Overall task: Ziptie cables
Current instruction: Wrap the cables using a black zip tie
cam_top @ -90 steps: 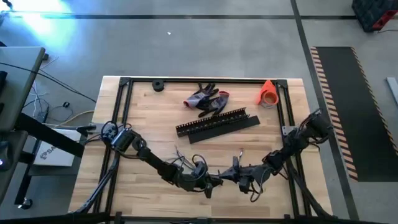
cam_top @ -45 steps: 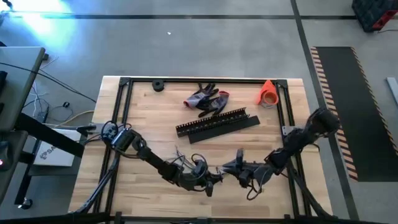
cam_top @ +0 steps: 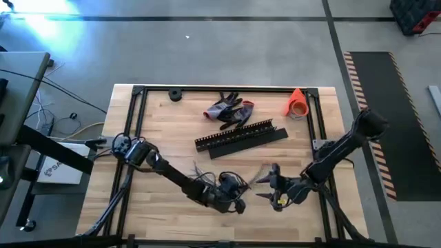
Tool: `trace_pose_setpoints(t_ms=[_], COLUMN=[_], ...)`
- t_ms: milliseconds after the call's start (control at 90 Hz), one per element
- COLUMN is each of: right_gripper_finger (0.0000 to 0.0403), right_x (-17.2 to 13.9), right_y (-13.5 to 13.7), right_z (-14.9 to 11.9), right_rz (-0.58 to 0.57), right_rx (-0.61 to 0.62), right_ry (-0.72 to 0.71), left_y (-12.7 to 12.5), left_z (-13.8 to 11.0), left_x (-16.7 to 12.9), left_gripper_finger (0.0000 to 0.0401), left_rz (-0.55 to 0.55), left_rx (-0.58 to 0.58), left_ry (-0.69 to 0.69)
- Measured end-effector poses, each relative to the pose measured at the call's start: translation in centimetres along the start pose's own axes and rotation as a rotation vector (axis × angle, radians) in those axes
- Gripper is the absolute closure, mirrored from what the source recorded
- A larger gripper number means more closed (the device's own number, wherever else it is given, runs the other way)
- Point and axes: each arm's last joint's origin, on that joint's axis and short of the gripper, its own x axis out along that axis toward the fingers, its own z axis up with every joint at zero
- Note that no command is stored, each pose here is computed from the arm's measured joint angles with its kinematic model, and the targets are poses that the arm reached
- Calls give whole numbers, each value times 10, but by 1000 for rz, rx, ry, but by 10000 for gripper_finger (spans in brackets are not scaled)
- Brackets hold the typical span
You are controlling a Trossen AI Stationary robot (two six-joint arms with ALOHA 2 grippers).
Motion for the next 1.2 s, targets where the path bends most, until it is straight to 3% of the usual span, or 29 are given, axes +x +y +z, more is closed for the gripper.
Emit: trace_pose_setpoints(t_ms=[278, 411, 667, 800, 944, 1200], right_gripper_finger=[187, 187, 187, 193, 229, 342], right_x=[21, 33, 43, 44, 44, 44], right_y=[4, 17, 25, 26, 25, 26], right_z=[-3, 3, 13, 14, 13, 13], right_rz=[-18, -63, -321, -345, -345, -342], right_rx=[40, -18, -75, -49, -44, -40], right_ry=[-32, -40, 42, 52, 46, 41], left_y=[5, 5, 6, 6, 6, 6], left_z=[-7, -6, -6, -6, -6, -6], left_x=[5, 6, 7, 7, 7, 7], left_gripper_finger=[401, 401, 401, 401, 401, 401], left_rz=[22, 26, 28, 30, 30, 30], left_rx=[18, 40, 43, 44, 44, 44], left_ry=[-2, -4, -3, -4, -4, -5])
